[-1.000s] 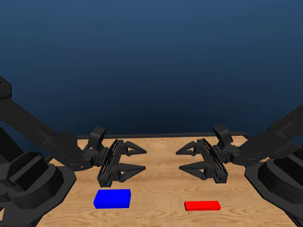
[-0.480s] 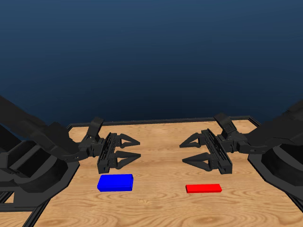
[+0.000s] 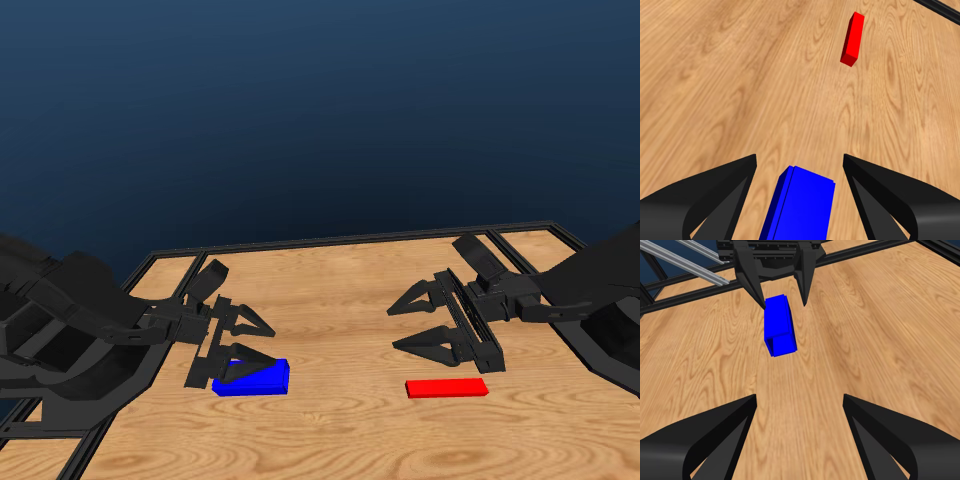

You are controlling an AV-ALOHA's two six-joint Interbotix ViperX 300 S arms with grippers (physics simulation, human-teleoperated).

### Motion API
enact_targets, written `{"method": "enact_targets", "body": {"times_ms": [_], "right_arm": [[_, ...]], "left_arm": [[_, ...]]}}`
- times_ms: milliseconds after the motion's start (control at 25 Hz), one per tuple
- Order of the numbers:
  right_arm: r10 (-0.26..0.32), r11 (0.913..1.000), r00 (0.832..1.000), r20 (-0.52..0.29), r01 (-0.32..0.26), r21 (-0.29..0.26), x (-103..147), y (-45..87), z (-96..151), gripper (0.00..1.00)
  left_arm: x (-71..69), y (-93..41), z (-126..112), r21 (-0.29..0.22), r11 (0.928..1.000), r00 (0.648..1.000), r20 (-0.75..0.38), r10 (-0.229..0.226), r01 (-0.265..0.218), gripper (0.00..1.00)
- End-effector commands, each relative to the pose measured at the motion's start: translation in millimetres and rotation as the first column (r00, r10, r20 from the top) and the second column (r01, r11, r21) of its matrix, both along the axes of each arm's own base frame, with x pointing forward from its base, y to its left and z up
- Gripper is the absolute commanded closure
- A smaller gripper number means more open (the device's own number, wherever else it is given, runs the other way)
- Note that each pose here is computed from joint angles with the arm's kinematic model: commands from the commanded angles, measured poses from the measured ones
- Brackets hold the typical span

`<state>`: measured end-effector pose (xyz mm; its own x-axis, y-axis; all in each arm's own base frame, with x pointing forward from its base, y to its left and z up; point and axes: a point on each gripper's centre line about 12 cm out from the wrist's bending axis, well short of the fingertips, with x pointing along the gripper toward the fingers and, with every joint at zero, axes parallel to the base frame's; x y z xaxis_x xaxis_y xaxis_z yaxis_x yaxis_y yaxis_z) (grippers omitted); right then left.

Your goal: Insert peg into socket

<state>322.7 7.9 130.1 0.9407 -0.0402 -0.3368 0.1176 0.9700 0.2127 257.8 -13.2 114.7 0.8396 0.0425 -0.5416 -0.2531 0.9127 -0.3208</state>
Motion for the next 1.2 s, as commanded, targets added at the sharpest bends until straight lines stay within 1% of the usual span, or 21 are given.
{"method": "enact_targets", "body": {"times_ms": [40, 120, 240, 280, 320, 360, 400, 440, 480, 520, 560, 640, 680, 760, 800, 880, 920, 960, 1040, 1120, 1200], "right_arm": [[-0.017, 0.9997, 0.999, 0.041, 0.016, 0.017, 4.6, -3.6, 7.8, 0.0], [-0.018, 0.9996, 0.999, 0.041, 0.017, 0.024, 2.4, -3.0, 6.7, 0.0], [-0.038, 0.9983, 0.999, 0.038, 0.036, 0.045, -2.2, -5.7, 5.4, 0.0], [-0.054, 0.9969, 0.998, 0.022, 0.053, 0.058, -5.5, -7.9, 2.0, 0.0], [-0.06, 0.9961, 0.998, 0.021, 0.059, 0.065, -7.9, -8.6, 1.0, 0.0], [-0.068, 0.995, 0.997, 0.028, 0.066, 0.075, -9.5, -9.0, 1.9, 0.0], [-0.081, 0.993, 0.997, 0.01, 0.08, 0.087, -13.7, -10.6, -2.8, 0.0], [-0.087, 0.992, 0.996, 0.003, 0.086, 0.092, -16.2, -10.9, -5.1, 0.0], [-0.092, 0.9909, 0.996, 0.005, 0.092, 0.099, -17.6, -10.8, -5.3, 0.0], [-0.092, 0.9906, 0.996, -0.007, 0.092, 0.102, -19.9, -9.7, -8.4, 0.0], [-0.093, 0.9898, 0.996, -0.003, 0.093, 0.108, -19.8, -8.6, -7.5, 0.0], [-0.088, 0.9892, 0.996, -0.023, 0.09, 0.116, -22.4, -5.0, -12.1, 0.0], [-0.08, 0.9882, 0.995, -0.059, 0.087, 0.126, -25.7, -0.5, -18.2, 0.0], [-0.024, 0.9905, 0.994, -0.108, 0.038, 0.132, -25.3, 15.5, -27.3, 0.0], [-0.012, 0.99, 0.993, -0.12, 0.029, 0.138, -26.6, 20.0, -30.0, 0.0], [0.008, 0.9864, 0.988, -0.155, 0.018, 0.163, -30.5, 32.4, -38.5, 0.0], [0.002, 0.9829, 0.984, -0.177, 0.031, 0.182, -34.2, 35.9, -44.4, 0.0], [0.012, 0.9804, 0.984, -0.177, 0.024, 0.196, -35.5, 42.8, -46.5, 0.0], [0.003, 0.9768, 0.979, -0.204, 0.041, 0.21, -44.5, 47.4, -56.1, 0.0], [-0.005, 0.9733, 0.974, -0.224, 0.056, 0.223, -54.3, 52.4, -65.7, 0.0], [-0.016, 0.9686, 0.973, -0.231, 0.072, 0.238, -62.7, 53.9, -73.0, 0.0]], "left_arm": [[-11.1, -7.4, -12.9, -0.045, 0.9989, 0.995, -0.1, -0.018, 0.013, 0.0], [-14.6, -9.5, -24.5, -0.074, 0.9973, 0.985, -0.171, -0.011, -0.002, 0.0], [-31.1, -15.7, -52.9, -0.113, 0.993, 0.95, -0.312, -0.002, -0.035, 0.0], [-26.5, -23.2, -55.2, -0.134, 0.9905, 0.957, -0.291, -0.009, -0.031, 0.0], [-31.1, -27.0, -62.8, -0.141, 0.9897, 0.946, -0.323, -0.019, -0.028, 0.0], [-28.5, -32.8, -66.4, -0.156, 0.9873, 0.944, -0.33, -0.024, -0.029, 0.0], [-28.4, -38.4, -67.7, -0.151, 0.9885, 0.946, -0.321, -0.052, 0.002, 0.44], [-25.1, -41.2, -67.6, -0.153, 0.9881, 0.948, -0.312, -0.062, 0.014, 1.0], [-24.9, -43.8, -66.5, -0.149, 0.9882, 0.951, -0.3, -0.079, 0.035, 1.0], [-25.6, -42.7, -66.6, -0.154, 0.9879, 0.951, -0.301, -0.069, 0.024, 1.0], [-20.6, -42.3, -62.3, -0.151, 0.9881, 0.959, -0.275, -0.07, 0.028, 1.0], [-19.0, -41.6, -60.2, -0.144, 0.9889, 0.96, -0.271, -0.074, 0.035, 1.0], [-17.7, -41.5, -57.9, -0.141, 0.9891, 0.963, -0.26, -0.077, 0.041, 1.0], [-4.9, -44.0, -44.4, -0.136, 0.9886, 0.974, -0.208, -0.092, 0.064, 1.0], [-5.1, -43.2, -44.1, -0.125, 0.9895, 0.973, -0.211, -0.097, 0.072, 1.0], [5.5, -43.2, -27.3, -0.111, 0.9894, 0.983, -0.148, -0.11, 0.094, 1.0], [14.1, -43.6, -12.9, -0.104, 0.9889, 0.989, -0.09, -0.115, 0.106, 1.0], [16.6, -42.9, -2.5, -0.088, 0.9891, 0.992, -0.036, -0.121, 0.118, 1.0], [24.2, -40.4, 16.1, -0.058, 0.9905, 0.992, 0.033, -0.123, 0.124, 1.0], [27.1, -35.9, 26.5, -0.037, 0.991, 0.99, 0.058, -0.127, 0.129, 1.0], [31.5, -43.4, 32.2, -0.013, 0.9856, 0.984, 0.067, -0.168, 0.169, 1.0]]}}
